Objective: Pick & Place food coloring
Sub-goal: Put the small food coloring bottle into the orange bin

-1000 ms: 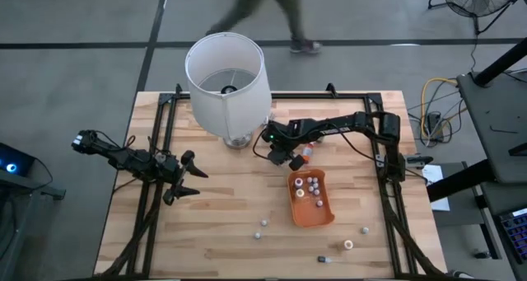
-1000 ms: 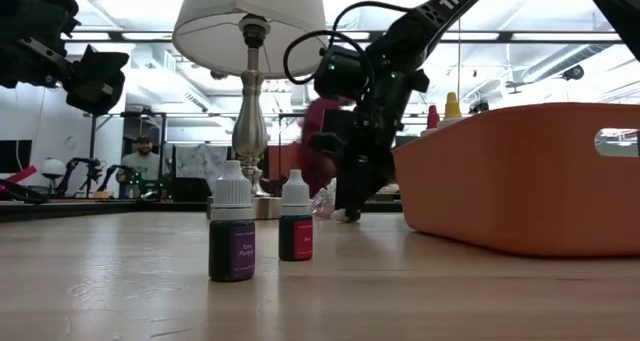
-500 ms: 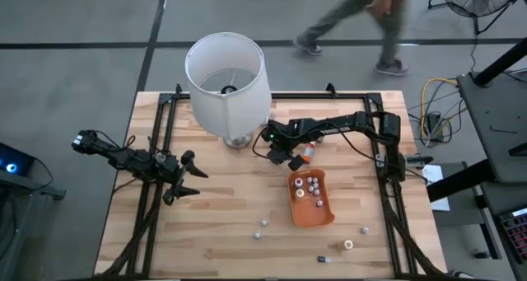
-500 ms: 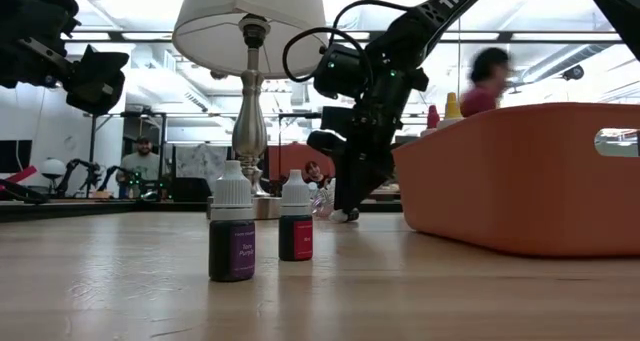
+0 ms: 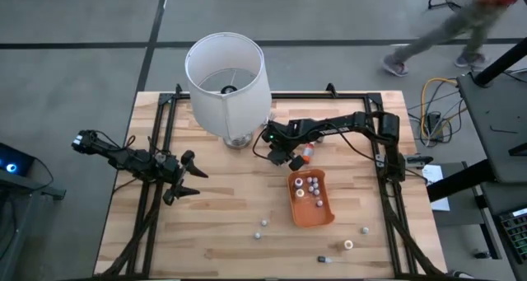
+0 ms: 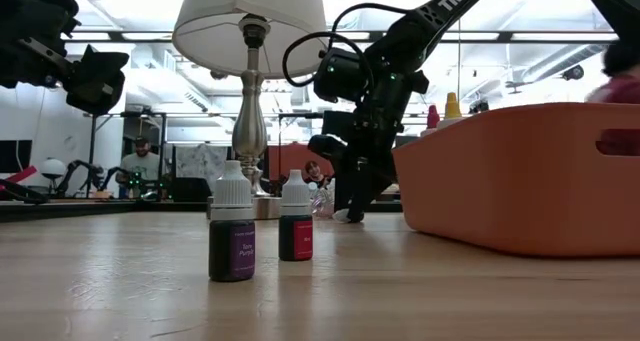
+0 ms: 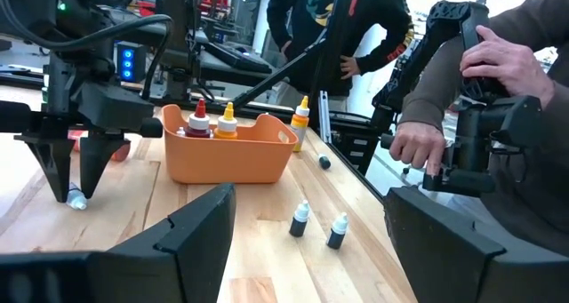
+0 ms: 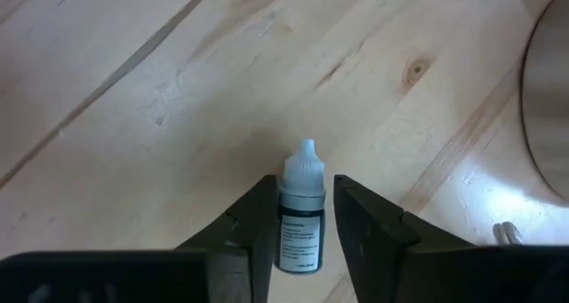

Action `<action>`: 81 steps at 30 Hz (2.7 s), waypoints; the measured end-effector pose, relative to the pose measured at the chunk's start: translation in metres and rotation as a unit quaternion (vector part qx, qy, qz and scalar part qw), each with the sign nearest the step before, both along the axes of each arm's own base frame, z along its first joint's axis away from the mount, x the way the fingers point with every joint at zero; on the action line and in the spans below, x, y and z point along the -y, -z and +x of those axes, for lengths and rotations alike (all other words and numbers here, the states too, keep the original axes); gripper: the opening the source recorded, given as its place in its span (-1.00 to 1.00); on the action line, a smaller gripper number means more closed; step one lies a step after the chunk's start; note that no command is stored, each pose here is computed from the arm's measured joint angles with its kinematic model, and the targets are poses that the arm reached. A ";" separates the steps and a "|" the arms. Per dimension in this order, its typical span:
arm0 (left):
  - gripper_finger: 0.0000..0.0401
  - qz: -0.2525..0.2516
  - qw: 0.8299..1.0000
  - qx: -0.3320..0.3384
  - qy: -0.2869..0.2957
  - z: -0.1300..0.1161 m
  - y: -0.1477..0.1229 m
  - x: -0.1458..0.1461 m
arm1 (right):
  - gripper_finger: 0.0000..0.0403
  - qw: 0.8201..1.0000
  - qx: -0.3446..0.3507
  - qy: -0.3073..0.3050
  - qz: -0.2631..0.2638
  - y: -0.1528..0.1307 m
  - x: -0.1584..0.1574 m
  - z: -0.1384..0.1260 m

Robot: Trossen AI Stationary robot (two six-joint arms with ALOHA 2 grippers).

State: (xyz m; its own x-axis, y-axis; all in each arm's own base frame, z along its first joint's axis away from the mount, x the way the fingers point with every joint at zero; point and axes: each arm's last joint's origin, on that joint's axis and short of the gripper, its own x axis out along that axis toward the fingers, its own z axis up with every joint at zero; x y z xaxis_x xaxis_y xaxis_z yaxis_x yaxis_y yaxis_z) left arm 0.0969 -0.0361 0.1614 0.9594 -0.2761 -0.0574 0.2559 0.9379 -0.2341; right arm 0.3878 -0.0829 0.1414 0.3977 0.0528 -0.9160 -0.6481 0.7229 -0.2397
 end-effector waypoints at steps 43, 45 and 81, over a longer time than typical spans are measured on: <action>0.29 0.000 1.000 0.000 0.000 0.000 0.000 0.000 | -0.70 0.997 0.017 0.072 -0.001 -0.048 0.011 -0.023; 0.29 0.000 1.000 0.000 0.000 0.000 0.000 0.000 | -0.70 0.996 0.019 0.087 0.004 -0.058 0.009 -0.031; 0.29 0.000 1.000 0.000 0.000 0.000 0.000 0.000 | -0.70 0.908 0.095 0.356 0.198 -0.110 -0.091 -0.221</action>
